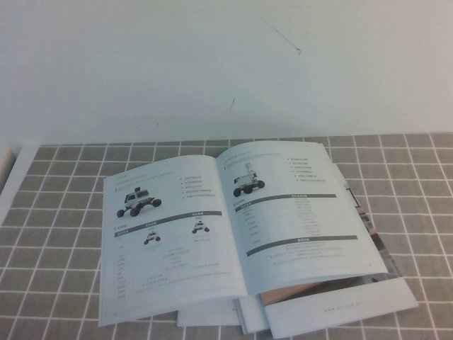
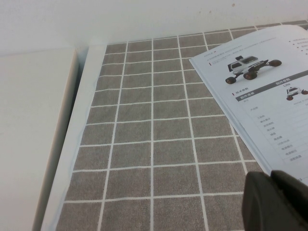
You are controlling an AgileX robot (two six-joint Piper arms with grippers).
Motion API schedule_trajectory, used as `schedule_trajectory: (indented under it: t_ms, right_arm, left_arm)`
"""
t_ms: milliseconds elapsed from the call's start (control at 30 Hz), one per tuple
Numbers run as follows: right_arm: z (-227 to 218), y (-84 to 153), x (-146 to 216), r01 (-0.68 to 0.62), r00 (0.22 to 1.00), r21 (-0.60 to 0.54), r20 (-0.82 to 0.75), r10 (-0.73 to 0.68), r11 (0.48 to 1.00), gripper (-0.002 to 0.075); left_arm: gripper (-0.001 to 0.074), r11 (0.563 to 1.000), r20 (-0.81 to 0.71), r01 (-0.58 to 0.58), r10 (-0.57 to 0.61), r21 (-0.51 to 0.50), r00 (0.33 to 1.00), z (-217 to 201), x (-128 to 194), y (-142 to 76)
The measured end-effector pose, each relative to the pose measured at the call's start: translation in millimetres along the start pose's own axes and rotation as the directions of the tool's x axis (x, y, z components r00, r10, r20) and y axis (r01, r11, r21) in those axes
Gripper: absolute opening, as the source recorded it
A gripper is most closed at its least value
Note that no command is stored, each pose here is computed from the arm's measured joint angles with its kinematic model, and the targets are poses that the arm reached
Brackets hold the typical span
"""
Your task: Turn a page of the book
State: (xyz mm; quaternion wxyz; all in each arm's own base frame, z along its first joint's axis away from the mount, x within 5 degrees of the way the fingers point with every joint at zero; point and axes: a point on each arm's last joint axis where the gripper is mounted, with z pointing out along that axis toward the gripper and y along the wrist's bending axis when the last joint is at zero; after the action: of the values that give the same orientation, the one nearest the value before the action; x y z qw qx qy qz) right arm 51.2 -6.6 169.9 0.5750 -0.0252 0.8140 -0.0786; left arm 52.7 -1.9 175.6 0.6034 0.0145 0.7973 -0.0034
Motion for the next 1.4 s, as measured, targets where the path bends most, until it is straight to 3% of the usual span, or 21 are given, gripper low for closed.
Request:
schedule_trajectory:
  t_ms: [1400]
  right_arm:
    - [0.0, 0.0, 0.0, 0.000, 1.000, 0.000, 0.000, 0.000, 1.000, -0.0003]
  left_arm:
    - [-0.0004, 0.999, -0.002, -0.030, 0.030, -0.012, 1.000, -0.2, -0.3, 1.1]
